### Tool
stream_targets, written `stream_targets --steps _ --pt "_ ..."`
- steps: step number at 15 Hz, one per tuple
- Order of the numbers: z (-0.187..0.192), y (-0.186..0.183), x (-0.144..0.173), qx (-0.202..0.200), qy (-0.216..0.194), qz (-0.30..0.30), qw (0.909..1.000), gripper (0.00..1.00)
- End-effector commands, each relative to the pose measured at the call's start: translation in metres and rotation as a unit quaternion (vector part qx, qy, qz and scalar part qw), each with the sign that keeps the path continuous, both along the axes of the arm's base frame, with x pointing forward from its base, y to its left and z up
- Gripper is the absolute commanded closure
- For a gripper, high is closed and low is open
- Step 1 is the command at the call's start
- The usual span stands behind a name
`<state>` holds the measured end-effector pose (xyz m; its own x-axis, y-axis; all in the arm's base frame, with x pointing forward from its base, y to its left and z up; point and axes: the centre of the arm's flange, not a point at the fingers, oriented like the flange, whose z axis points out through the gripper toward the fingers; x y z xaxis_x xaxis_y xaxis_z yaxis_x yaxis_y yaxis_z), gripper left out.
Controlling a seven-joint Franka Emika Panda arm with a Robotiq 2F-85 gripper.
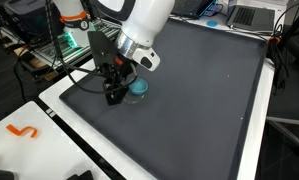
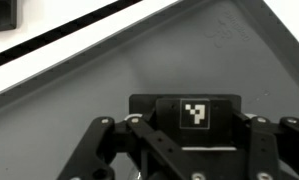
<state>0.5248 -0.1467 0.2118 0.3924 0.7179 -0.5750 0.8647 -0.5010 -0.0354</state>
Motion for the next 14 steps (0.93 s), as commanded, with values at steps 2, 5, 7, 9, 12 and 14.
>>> stream_targets --steps 2,5,7,9,12,14 --pt "-0.04 0.007 0.002 0.006 0.014 0.003 0.9999 0.72" --pt "-0.042 0.001 0.0 -0.004 0.021 0.003 0.9998 0.72" --pt "-0.042 -0.005 -0.003 -0.005 0.026 -0.004 0.9996 0.72" --pt "-0.04 -0.011 -0.006 -0.012 0.025 -0.01 0.9996 0.72" --pt "-0.039 -0.014 -0.008 -0.013 0.025 -0.014 0.9995 0.72" --pt "-0.042 -0.009 -0.005 -0.011 0.027 -0.009 0.9995 0.72"
